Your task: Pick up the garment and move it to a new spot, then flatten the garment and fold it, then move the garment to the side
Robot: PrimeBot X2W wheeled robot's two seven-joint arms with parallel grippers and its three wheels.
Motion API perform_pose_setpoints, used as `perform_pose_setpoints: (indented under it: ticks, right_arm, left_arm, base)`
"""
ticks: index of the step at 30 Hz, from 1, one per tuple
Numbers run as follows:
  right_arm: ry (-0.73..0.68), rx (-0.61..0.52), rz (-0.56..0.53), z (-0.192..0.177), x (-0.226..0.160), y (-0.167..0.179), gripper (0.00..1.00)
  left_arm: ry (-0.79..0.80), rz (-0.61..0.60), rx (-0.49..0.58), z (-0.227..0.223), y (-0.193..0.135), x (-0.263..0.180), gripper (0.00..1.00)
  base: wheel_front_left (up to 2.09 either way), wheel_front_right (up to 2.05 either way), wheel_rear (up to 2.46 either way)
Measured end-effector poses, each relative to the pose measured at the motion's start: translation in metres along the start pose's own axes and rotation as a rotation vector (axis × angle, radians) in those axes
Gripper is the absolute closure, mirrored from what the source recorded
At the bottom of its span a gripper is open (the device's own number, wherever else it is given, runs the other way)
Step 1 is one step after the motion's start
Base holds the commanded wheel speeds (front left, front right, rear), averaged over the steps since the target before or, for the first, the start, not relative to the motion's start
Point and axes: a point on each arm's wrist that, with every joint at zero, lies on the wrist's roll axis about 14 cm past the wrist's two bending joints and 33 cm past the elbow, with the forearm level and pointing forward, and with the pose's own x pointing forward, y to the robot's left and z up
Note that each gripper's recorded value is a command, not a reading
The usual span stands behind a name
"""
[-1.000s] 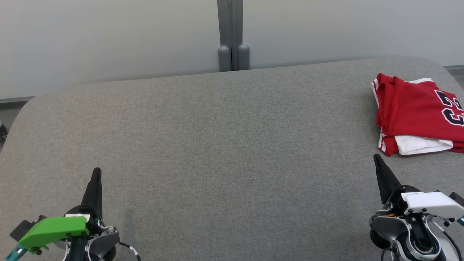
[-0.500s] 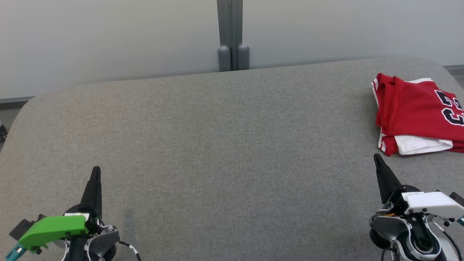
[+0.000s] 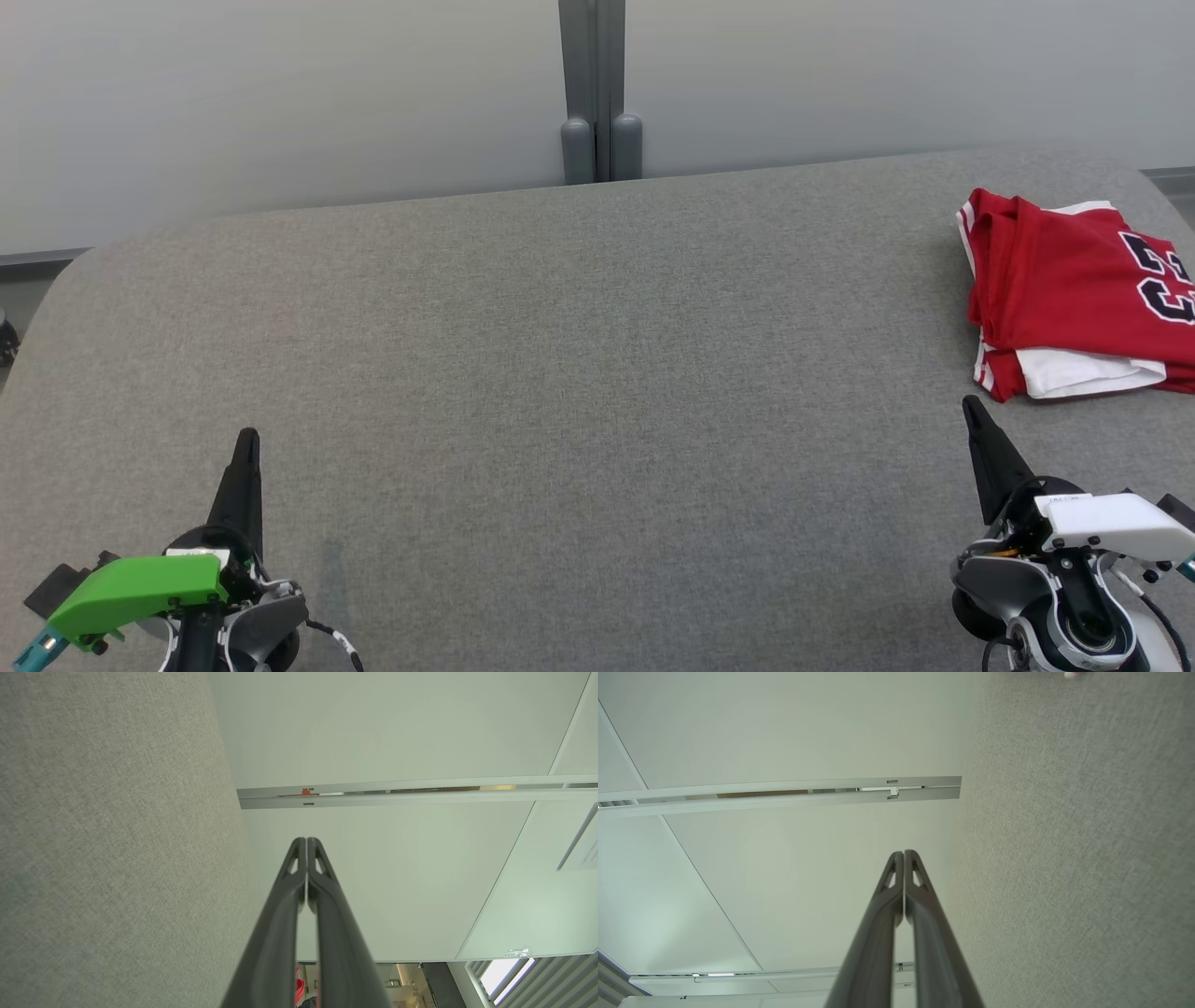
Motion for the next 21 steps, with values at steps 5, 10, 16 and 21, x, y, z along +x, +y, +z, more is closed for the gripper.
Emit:
perform_pose_setpoints:
  ticks: [5, 10, 16, 21]
  right_arm:
    - [0.0, 0.0, 0.0, -0.0001, 0.0, 0.0, 1.0]
    - [0.0, 0.0, 0.0, 0.0, 0.0, 0.0, 1.0]
    - [0.0, 0.0, 0.0, 0.0001, 0.0, 0.0001, 1.0]
    - [0.0, 0.0, 0.0, 0.0001, 0.0, 0.0001, 1.0]
  left_arm:
    - [0.0, 0.0, 0.0, 0.0, 0.0, 0.0, 1.0]
    - [0.0, 0.0, 0.0, 0.0, 0.0, 0.0, 1.0]
    - [0.0, 0.0, 0.0, 0.0, -0.0001, 0.0, 1.0]
    - [0.0, 0.0, 0.0, 0.0, -0.0001, 0.0, 1.0]
  base:
    - [0.0, 0.0, 0.0]
    - [0.0, 0.0, 0.0]
    - [0.0, 0.0, 0.0]
    - [0.0, 0.0, 0.0]
